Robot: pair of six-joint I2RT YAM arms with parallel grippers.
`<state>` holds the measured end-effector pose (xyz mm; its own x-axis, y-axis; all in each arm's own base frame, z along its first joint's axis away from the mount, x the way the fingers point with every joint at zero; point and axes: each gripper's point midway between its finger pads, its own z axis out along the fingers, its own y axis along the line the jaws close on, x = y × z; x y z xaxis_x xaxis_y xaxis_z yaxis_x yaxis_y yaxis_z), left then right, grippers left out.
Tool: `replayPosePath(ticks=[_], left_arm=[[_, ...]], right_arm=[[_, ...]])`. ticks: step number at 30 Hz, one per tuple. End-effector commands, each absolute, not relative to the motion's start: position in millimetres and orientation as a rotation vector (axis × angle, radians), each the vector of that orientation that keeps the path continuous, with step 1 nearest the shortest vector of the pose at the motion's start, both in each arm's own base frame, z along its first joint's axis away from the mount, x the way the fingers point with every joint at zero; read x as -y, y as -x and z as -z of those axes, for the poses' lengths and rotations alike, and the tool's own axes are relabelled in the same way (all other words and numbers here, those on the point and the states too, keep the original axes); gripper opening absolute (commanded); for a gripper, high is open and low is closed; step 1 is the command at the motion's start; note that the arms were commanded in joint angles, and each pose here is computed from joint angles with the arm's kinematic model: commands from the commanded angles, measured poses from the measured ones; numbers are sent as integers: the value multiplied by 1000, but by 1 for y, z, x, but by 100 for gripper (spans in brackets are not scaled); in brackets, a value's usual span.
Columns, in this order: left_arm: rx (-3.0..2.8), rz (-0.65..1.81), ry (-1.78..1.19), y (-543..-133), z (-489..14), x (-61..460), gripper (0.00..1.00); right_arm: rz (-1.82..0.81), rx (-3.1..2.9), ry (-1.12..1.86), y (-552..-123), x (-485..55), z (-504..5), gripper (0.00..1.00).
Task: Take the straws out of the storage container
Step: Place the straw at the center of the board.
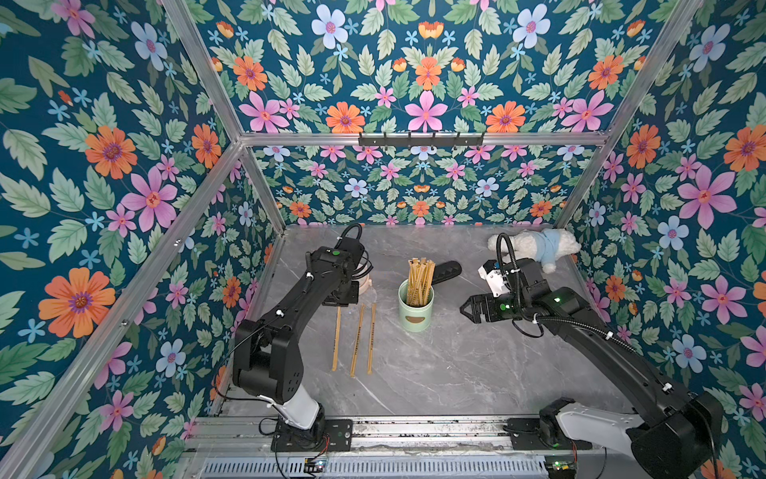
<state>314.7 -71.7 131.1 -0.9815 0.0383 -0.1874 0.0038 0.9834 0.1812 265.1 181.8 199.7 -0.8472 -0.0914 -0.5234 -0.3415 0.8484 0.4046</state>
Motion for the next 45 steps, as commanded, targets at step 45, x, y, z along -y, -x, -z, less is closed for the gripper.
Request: replayPosePath(ticks=[45], left_arm=[[-3085,-312,-89,-333,-43,72,22]], right_arm=[[-657,-2547,324,-268,-182,-194,99]])
